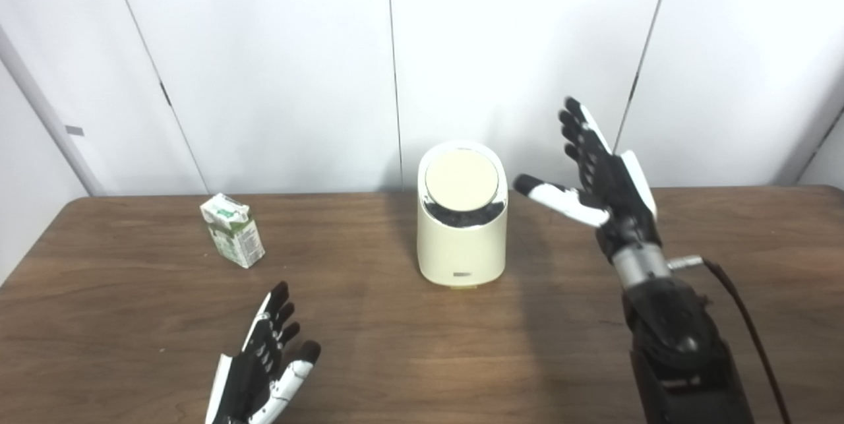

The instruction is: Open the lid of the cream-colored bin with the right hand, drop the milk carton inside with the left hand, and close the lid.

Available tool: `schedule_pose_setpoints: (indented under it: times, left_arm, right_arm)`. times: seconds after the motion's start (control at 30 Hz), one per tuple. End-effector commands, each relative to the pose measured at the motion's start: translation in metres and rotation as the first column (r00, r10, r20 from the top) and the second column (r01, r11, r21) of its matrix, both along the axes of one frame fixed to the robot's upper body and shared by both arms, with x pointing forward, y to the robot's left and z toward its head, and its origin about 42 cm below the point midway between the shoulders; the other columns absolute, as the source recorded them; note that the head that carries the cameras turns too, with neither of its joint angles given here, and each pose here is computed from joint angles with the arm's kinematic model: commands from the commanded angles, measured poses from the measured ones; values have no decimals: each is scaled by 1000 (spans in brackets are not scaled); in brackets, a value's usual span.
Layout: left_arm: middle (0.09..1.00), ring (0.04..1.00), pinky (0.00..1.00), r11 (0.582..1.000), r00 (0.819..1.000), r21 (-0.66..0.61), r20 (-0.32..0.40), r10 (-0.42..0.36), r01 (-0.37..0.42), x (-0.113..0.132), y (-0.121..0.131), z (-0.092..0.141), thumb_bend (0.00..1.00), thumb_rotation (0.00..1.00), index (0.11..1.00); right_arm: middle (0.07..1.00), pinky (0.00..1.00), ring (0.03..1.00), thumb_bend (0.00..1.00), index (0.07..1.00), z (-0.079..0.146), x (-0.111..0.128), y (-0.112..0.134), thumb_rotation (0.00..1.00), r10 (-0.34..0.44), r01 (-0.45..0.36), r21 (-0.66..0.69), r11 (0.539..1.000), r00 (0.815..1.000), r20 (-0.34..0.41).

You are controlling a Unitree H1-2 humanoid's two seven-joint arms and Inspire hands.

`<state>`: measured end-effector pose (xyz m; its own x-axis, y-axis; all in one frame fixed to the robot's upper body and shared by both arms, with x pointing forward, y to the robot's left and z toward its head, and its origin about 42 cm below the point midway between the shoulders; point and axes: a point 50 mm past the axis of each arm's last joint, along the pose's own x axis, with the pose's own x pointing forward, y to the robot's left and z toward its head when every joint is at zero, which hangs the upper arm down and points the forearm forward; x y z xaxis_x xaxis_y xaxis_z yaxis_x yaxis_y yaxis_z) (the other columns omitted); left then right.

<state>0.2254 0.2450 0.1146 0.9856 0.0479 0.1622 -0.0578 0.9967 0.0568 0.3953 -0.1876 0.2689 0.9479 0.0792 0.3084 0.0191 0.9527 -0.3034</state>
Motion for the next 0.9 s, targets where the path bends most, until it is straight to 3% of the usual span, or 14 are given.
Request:
schedule_pose_setpoints:
  times: [0.0, 0.2, 0.4, 0.87]
  left_arm:
    - [989, 963, 909, 1000, 1000, 4, 25, 5, -5, -6, -3, 1, 719, 551, 1000]
    - [982, 956, 935, 1000, 1000, 13, 23, 6, -6, -7, -5, 2, 739, 551, 1000]
    - [969, 934, 901, 999, 1000, 30, 23, 13, -14, -8, -7, 1, 753, 561, 996]
    - [973, 943, 908, 999, 1000, 33, 23, 2, -3, -10, -9, 3, 746, 572, 997]
  right_arm:
    - [953, 946, 973, 911, 949, 23, 10, 5, 416, 5, -2, -46, 999, 998, 70]
    - [946, 863, 946, 927, 942, 25, 29, 16, 400, -4, 11, -120, 993, 999, 52]
    - [947, 903, 959, 925, 947, 31, 47, 26, 350, -21, 28, -149, 988, 999, 47]
    - [944, 825, 915, 931, 959, 37, 74, 41, 318, -35, 50, -283, 958, 998, 57]
